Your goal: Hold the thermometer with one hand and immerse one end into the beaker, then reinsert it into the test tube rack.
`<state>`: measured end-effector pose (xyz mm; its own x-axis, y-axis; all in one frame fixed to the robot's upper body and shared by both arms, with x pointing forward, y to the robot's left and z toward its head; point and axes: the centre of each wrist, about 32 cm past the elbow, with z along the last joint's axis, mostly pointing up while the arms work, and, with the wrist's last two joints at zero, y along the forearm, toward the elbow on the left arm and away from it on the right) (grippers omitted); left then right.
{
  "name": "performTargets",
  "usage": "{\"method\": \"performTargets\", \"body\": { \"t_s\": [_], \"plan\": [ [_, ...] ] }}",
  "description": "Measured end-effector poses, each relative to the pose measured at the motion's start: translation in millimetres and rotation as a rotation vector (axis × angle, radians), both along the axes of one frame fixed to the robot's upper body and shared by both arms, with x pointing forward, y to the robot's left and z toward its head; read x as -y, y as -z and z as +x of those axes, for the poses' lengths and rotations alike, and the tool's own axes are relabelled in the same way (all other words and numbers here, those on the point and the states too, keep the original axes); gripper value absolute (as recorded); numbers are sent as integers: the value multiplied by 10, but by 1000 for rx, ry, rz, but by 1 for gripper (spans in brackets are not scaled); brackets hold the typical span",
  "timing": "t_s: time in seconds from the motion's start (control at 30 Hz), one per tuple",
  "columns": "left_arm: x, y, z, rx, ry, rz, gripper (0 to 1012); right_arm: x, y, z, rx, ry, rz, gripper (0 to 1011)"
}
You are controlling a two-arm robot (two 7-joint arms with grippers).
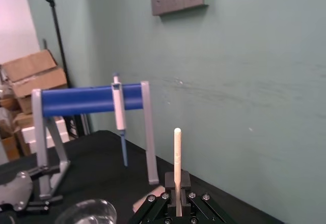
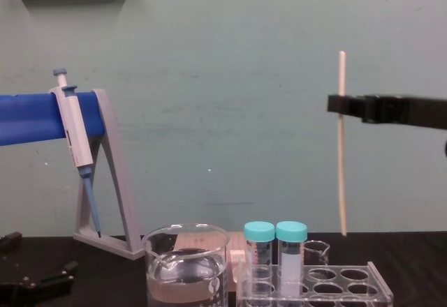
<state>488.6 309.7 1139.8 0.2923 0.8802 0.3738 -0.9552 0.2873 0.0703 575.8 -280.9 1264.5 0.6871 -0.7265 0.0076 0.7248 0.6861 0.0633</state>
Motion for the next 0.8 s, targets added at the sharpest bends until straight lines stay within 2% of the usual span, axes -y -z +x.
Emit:
{"method": "performTargets", "body": {
  "t_s": [0.37,0.8],
  "plan": [
    [0,0,0,0,0,0,1004,107,142,-57,-39,41,-18,53],
    [0,0,0,0,0,0,1004,66,259,16,-47,16,-23,53]
  ]
}}
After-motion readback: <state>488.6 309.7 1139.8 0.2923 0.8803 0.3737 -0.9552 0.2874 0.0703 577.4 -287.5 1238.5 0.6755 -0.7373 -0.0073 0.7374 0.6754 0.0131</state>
